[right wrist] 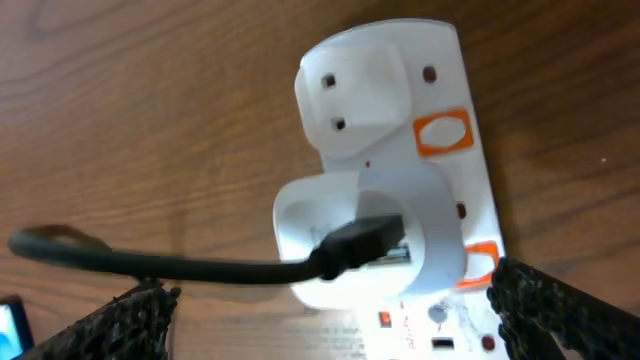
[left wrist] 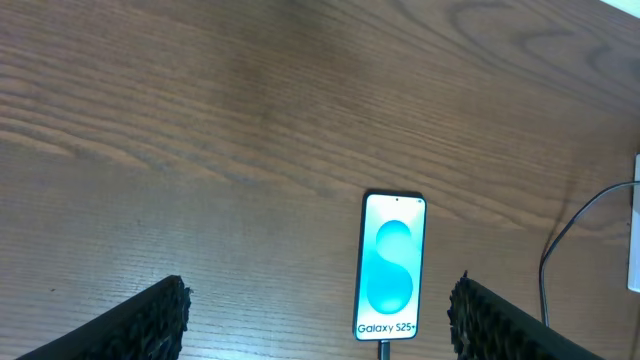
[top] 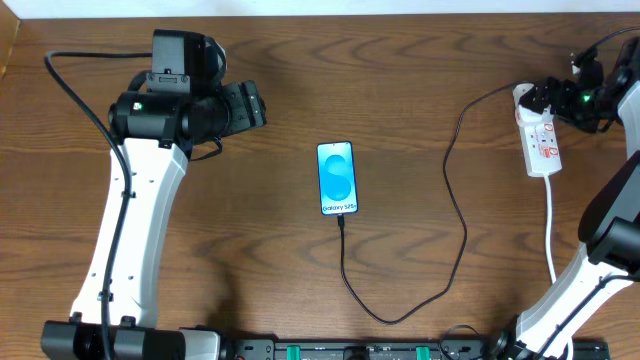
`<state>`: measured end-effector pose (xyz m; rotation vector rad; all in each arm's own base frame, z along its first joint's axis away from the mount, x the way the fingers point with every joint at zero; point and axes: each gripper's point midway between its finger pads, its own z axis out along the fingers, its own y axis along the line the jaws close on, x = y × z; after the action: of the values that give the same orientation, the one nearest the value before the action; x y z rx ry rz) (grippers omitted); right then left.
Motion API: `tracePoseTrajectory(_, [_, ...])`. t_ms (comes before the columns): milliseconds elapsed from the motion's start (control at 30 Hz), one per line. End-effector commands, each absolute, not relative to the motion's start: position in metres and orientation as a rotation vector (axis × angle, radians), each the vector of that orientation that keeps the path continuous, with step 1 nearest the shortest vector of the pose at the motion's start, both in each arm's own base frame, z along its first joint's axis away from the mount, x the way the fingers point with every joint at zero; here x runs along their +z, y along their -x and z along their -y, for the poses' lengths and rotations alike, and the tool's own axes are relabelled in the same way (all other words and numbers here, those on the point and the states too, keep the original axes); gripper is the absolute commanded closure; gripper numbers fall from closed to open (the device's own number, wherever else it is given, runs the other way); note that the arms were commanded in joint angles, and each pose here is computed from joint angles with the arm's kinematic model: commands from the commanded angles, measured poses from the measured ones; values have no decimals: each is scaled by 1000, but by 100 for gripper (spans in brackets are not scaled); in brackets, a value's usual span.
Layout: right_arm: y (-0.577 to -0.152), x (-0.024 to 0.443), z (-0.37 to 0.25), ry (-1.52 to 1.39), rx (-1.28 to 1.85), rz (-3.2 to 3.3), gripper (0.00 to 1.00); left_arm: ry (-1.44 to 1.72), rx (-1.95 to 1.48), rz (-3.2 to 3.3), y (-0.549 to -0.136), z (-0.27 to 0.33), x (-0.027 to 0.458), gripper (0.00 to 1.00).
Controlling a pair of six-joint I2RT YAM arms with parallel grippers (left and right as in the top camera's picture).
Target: Plug charger to phone and switch on socket
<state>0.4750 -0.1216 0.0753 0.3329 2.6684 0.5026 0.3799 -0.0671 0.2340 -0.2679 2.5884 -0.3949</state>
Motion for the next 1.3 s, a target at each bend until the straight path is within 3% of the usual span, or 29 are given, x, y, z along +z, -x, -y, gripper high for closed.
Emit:
tracePoseTrajectory(0, [-471,45,108,-330,527,-2704,1,250,-380,-2573,-380,66,240,17])
tracePoseTrajectory(1267, [-457,27,83,-412,713,-2702,1,250,-380,-2573,-380,66,240,17])
